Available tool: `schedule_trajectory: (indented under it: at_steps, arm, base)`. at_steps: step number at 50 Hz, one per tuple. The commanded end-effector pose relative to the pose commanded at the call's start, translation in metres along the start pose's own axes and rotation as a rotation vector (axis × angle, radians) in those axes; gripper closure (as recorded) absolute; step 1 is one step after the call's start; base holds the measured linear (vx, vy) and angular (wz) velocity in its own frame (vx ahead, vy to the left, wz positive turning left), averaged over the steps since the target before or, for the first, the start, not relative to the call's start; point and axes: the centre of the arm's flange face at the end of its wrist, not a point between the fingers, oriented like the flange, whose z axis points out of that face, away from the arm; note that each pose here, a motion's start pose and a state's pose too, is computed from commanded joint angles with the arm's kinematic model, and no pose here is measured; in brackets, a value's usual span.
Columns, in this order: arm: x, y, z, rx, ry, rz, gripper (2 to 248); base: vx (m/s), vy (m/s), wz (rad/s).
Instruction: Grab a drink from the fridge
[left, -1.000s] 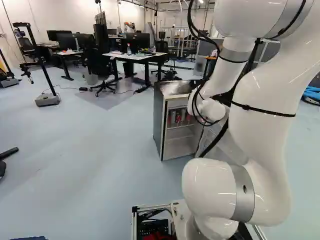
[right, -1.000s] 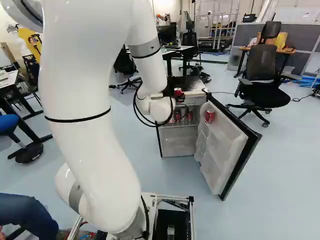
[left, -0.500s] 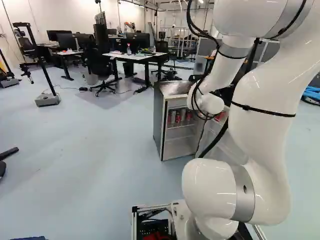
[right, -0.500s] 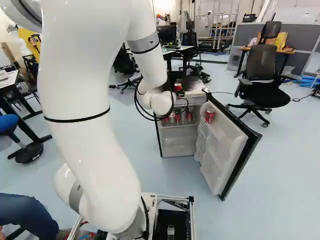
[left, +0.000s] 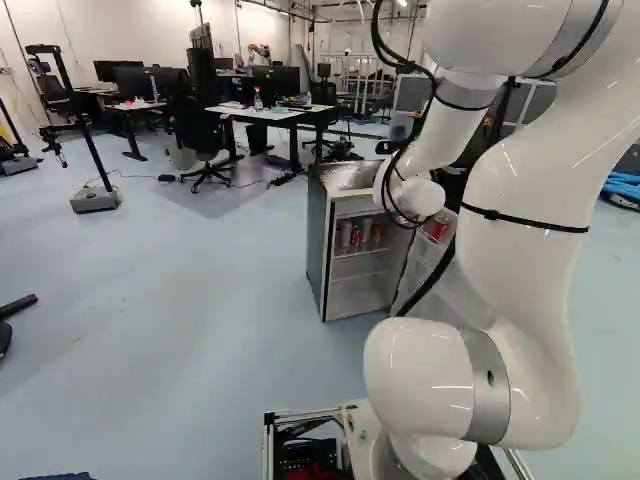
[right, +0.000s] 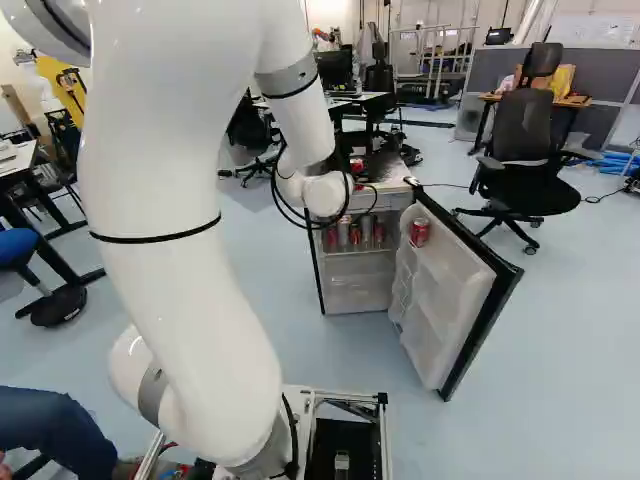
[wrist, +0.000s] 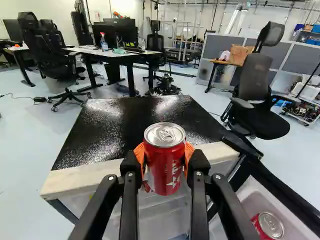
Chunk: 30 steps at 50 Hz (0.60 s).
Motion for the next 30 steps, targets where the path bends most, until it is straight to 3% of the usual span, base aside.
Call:
schedule_trajectory:
  at_steps: [30]
  arm:
    - [0.002, -0.003, 0.036, 0.014, -0.022, -0.006, 153]
  base:
    - [0.0, 0.0, 0.0]
